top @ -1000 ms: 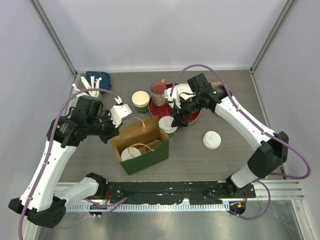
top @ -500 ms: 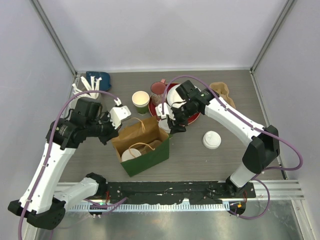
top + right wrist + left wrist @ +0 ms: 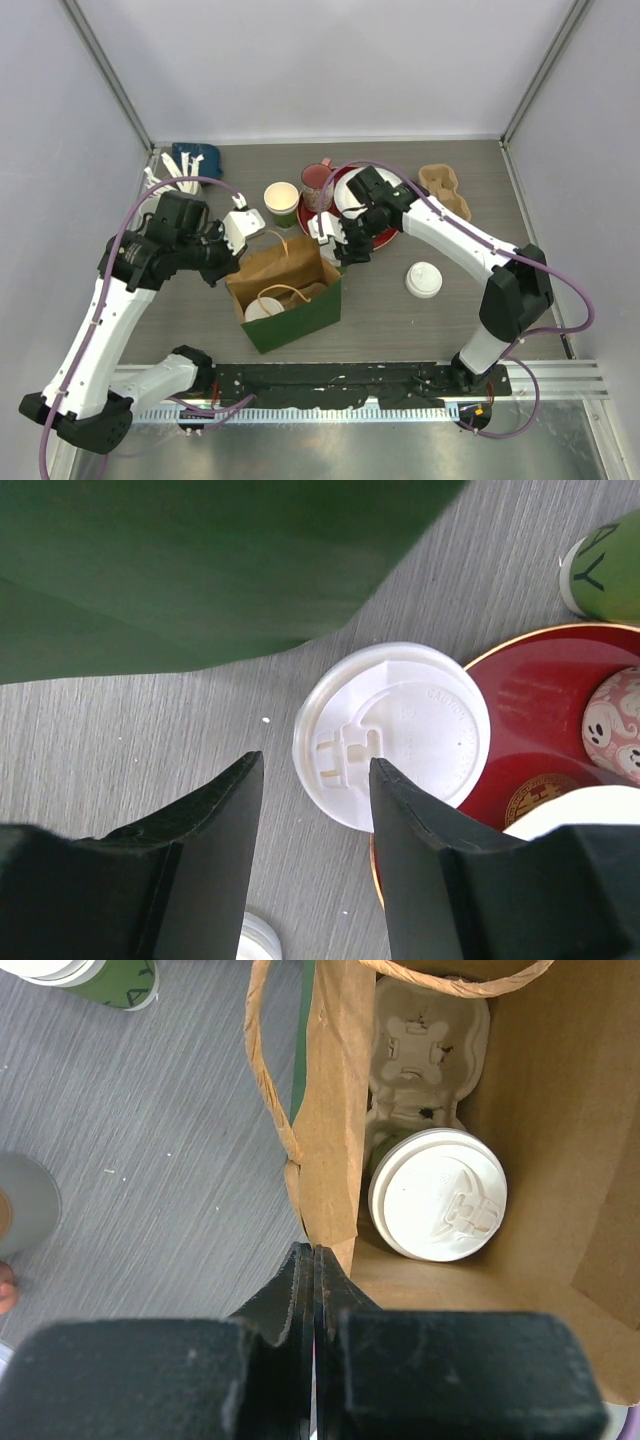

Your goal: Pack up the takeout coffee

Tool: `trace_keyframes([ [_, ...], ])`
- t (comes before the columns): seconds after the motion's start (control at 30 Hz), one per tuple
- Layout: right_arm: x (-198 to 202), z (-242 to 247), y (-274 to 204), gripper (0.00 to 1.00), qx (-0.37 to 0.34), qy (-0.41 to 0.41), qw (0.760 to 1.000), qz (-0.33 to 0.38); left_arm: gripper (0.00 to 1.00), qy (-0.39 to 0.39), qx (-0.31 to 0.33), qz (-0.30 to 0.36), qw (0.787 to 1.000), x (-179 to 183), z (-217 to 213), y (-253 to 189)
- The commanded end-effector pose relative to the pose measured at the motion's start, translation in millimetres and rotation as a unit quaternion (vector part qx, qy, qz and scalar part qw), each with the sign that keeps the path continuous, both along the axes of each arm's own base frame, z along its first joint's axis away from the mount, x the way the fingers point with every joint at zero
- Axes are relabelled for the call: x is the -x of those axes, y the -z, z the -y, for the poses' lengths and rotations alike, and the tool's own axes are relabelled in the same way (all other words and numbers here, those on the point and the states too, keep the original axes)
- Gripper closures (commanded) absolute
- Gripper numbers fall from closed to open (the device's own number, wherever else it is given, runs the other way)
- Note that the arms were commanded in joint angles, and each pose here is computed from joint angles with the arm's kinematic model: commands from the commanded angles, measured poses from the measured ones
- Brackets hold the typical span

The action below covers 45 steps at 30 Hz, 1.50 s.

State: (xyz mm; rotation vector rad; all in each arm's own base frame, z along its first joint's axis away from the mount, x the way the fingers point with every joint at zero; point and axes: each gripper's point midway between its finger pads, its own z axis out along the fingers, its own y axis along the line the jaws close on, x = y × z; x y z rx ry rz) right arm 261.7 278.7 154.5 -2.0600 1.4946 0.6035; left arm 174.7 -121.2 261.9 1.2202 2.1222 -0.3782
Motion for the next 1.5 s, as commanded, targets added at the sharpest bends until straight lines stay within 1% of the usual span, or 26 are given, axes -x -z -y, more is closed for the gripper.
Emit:
trace_keyframes([
  [0.0, -1.5, -13.4, 3.2, 0.48, -0.009, -0.021, 1.000, 0.018, 1.00, 0.008, 0.006, 0.001, 1.000, 0.2, 2.3, -3.6],
  [0.17, 5.5, -13.1, 19.5, 0.49, 0.004, -0.025, 1.000, 0.000, 1.00, 0.003, 0.007, 0.003, 1.000, -1.0, 0.9, -3.1],
  [0.33, 2.7, -10.2, 25.1, 0.60, 0.014, -0.019, 1.000, 0.004, 1.00, 0.002, 0.007, 0.002, 1.000, -1.7, 0.8, -3.1],
  [0.47, 3.8, -5.0, 24.8, 0.63, 0.021, -0.013, 1.000, 0.009, 1.00, 0.001, 0.009, 0.002, 1.000, -2.5, 1.2, -3.2],
  [0.53, 5.2, -1.4, 23.7, 0.63, 0.022, -0.011, 1.000, 0.012, 1.00, 0.001, 0.010, 0.004, 1.000, -3.3, 1.4, -4.2],
  [0.67, 5.6, 2.3, 21.4, 0.55, 0.025, -0.008, 0.999, 0.021, 1.00, 0.003, 0.011, 0.003, 1.000, -3.7, 2.2, -4.9],
  [0.7, 6.4, 2.2, 21.0, 0.55, 0.025, -0.008, 0.999, 0.020, 1.00, 0.005, 0.011, 0.001, 1.000, -4.5, 3.1, -4.8],
  [0.93, 0.9, 3.5, 15.1, 0.54, 0.027, -0.008, 0.999, 0.037, 1.00, 0.010, 0.015, -0.001, 1.000, -5.8, 5.6, -6.3],
  [1.03, 3.1, 5.8, 22.9, 0.57, 0.036, -0.012, 0.999, 0.032, 1.00, 0.008, 0.015, 0.002, 1.000, -6.9, 5.2, -7.9],
  [1.13, 5.2, 4.8, 26.1, 0.70, 0.032, -0.012, 0.999, 0.022, 1.00, 0.009, 0.014, 0.001, 1.000, -6.0, 5.2, -8.4],
  [1.17, 4.6, 5.0, 26.7, 0.78, 0.032, -0.012, 0.999, 0.022, 1.00, 0.009, 0.014, 0.001, 1.000, -5.8, 5.1, -8.7],
  [1.2, 4.1, 6.0, 27.4, 0.81, 0.033, -0.010, 0.999, 0.022, 1.00, 0.007, 0.014, 0.002, 1.000, -6.1, 4.7, -9.1],
  [1.47, 2.8, 9.8, 10.8, 0.99, 0.022, 0.007, 0.999, 0.032, 1.00, 0.009, 0.018, 0.003, 1.000, -5.3, 5.5, -8.7],
])
